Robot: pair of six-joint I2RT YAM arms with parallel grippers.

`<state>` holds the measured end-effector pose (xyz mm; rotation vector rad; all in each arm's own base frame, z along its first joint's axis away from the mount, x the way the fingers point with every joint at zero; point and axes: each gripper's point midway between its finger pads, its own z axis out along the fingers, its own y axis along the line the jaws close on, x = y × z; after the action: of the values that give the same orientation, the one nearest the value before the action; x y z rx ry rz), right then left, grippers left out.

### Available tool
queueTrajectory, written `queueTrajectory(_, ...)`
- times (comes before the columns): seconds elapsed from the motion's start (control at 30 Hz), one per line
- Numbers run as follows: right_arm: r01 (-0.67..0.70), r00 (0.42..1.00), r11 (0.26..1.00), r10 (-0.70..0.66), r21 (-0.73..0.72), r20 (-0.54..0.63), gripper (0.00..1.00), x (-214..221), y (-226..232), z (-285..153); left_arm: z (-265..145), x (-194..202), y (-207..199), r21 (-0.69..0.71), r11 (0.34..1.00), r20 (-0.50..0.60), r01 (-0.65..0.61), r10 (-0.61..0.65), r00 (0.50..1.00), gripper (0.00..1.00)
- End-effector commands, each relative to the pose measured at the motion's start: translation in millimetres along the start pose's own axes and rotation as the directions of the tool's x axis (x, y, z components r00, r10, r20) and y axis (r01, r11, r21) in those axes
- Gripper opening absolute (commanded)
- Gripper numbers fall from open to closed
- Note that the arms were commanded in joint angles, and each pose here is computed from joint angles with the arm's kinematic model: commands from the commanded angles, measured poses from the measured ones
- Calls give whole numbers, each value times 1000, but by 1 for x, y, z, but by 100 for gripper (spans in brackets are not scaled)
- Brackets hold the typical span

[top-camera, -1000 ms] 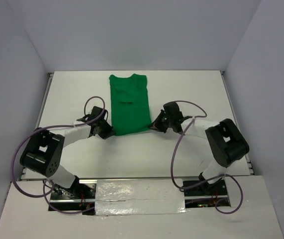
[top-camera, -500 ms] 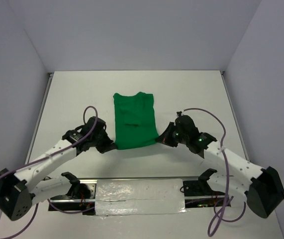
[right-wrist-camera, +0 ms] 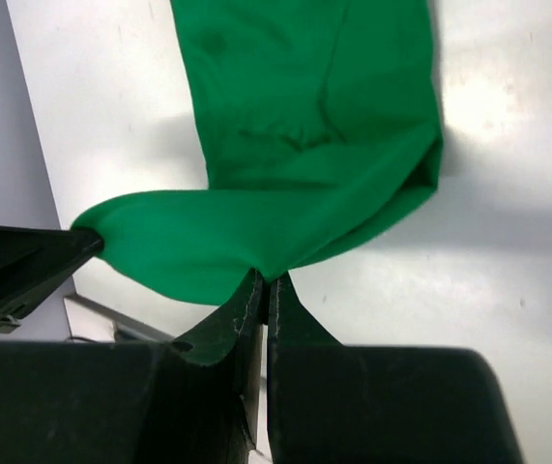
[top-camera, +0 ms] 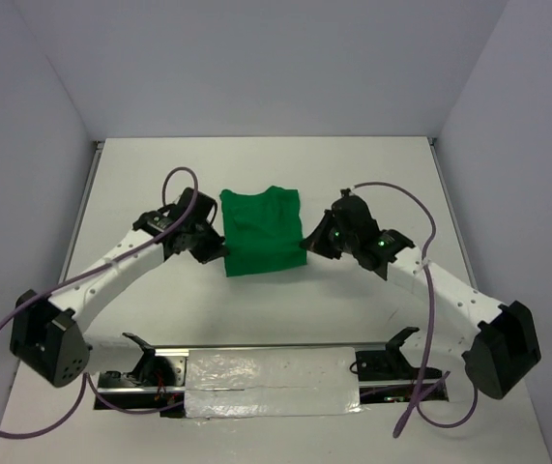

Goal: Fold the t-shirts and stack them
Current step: Fold the long partially folded tshirt into a neat square

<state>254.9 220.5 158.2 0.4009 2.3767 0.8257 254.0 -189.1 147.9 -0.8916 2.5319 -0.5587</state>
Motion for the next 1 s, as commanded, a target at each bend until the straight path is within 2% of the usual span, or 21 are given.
queueTrajectory(0.0, 20, 991, 1000, -19, -3, 133, 0, -49, 17, 8, 4, -34, -18, 8, 1000, 79, -24, 23, 997, 0)
queueTrajectory(0.2, 17, 989, 1000, -18, 10, 146, 0, -81, 28, 35, 13, -79, -58, 28, 999, 124, -36, 32, 992, 0)
queueTrajectory(0.4, 21, 989, 1000, -22, 3, 149, 0, -112, 42, 59, 39, -117, -75, 34, 999, 123, -13, 9, 992, 0)
queueTrajectory(0.43, 19, 991, 1000, -22, 24, 130, 0, -112, 37, 72, 52, -120, -74, 30, 1000, 96, -3, 0, 995, 0)
queueTrajectory(0.6, 27, 992, 999, -31, 30, 119, 0, -133, 49, 102, 84, -150, -93, 34, 999, 95, -3, 0, 995, 0)
queueTrajectory(0.63, 15, 993, 999, -19, 31, 120, 0, -136, 49, 108, 104, -150, -84, -10, 1000, 70, 7, -6, 998, 0)
queueTrajectory(0.73, -14, 995, 1000, 12, 24, 101, 0, -144, 48, 131, 127, -170, -96, -11, 1000, 102, -7, 8, 995, 0)
queueTrajectory(0.77, -18, 995, 999, 16, 27, 99, 1, -148, 48, 144, 126, -177, -109, 18, 1000, 108, -6, 4, 994, 0)
queueTrajectory(0.8, -30, 995, 999, 27, 38, 93, 3, -153, 44, 150, 143, -182, -103, 1, 1000, 95, 6, -6, 995, 0)
queueTrajectory(0.83, -37, 995, 999, 33, 37, 90, 14, -156, 45, 156, 150, -188, -104, 4, 1000, 99, 7, -8, 995, 1)
queueTrajectory(0.87, -36, 994, 999, 34, 16, 106, 21, -169, 55, 159, 152, -201, -118, 44, 999, 130, 1, -6, 991, 9)
queueTrajectory(0.9, -54, 995, 997, 49, 51, 84, 30, -168, 40, 174, 175, -203, -110, 25, 1000, 98, -2, -1, 995, 28)
queueTrajectory(0.93, -59, 994, 997, 54, 53, 90, 45, -174, 39, 179, 184, -209, -107, 3, 1000, 94, 7, -8, 996, 40)
queueTrajectory(0.97, -63, 993, 997, 58, 45, 102, 52, -182, 42, 184, 172, -225, -123, 26, 1000, 116, -1, -2, 993, 53)
